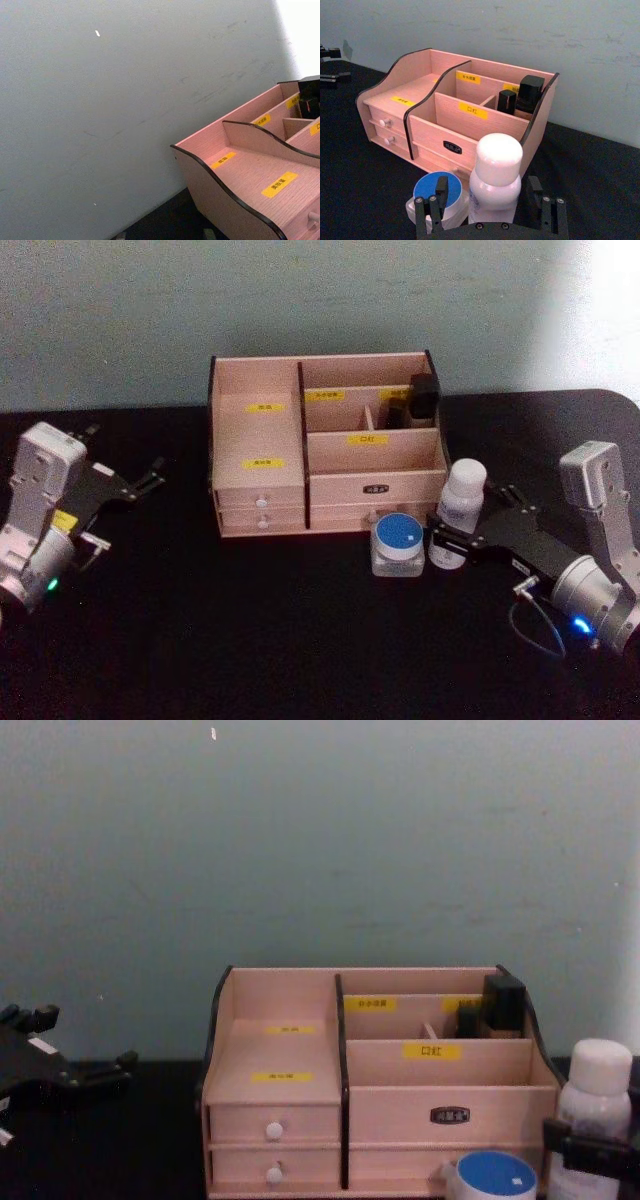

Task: Pick up the facial cleanser and watermelon frost from the table and place them into the tiered storage box.

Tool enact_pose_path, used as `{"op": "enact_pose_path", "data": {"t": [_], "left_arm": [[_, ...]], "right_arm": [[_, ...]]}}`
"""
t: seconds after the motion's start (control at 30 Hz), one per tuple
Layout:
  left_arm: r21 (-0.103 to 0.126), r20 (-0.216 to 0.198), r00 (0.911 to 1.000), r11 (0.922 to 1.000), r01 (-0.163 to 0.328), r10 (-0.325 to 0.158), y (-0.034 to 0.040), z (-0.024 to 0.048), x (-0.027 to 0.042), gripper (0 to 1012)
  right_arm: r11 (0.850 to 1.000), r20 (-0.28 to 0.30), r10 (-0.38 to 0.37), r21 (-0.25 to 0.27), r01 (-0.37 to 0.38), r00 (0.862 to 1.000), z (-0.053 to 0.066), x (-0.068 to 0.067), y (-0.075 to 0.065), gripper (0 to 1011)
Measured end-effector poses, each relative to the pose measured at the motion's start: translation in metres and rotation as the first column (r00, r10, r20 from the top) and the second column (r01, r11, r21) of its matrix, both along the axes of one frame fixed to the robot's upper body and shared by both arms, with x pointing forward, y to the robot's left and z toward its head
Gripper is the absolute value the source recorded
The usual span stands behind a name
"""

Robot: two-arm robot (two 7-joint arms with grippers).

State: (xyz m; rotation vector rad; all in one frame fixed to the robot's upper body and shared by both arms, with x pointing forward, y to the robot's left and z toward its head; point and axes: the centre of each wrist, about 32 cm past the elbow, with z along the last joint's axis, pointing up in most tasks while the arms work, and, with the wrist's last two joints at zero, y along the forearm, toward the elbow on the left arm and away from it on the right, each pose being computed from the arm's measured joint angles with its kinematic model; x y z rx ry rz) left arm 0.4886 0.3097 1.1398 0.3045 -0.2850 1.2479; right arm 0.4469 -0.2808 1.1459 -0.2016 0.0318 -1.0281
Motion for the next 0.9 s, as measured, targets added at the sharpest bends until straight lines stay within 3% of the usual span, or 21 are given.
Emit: {"op": "enact_pose_path", "data": {"t": [0.47, 0.6, 0.9], "left_arm": [[0.0, 0.0, 1.0, 1.0, 0.0, 0.0, 0.0, 0.0, 0.0, 1001], [0.0, 0.0, 1.0, 1.0, 0.0, 0.0, 0.0, 0.0, 0.0, 1001], [0.0, 0.0, 1.0, 1.0, 0.0, 0.0, 0.0, 0.0, 0.0, 1001]], "right_arm": [[1.0, -0.002, 0.001, -0.002, -0.001, 1.0, -0.0003, 0.0008, 0.0005, 978], [1.0, -0.001, 0.001, -0.002, -0.001, 1.0, -0.0003, 0.0007, 0.0006, 903], [1.0, -0.001, 0.001, -0.002, -0.001, 1.0, -0.0003, 0.0005, 0.0005, 626]]}}
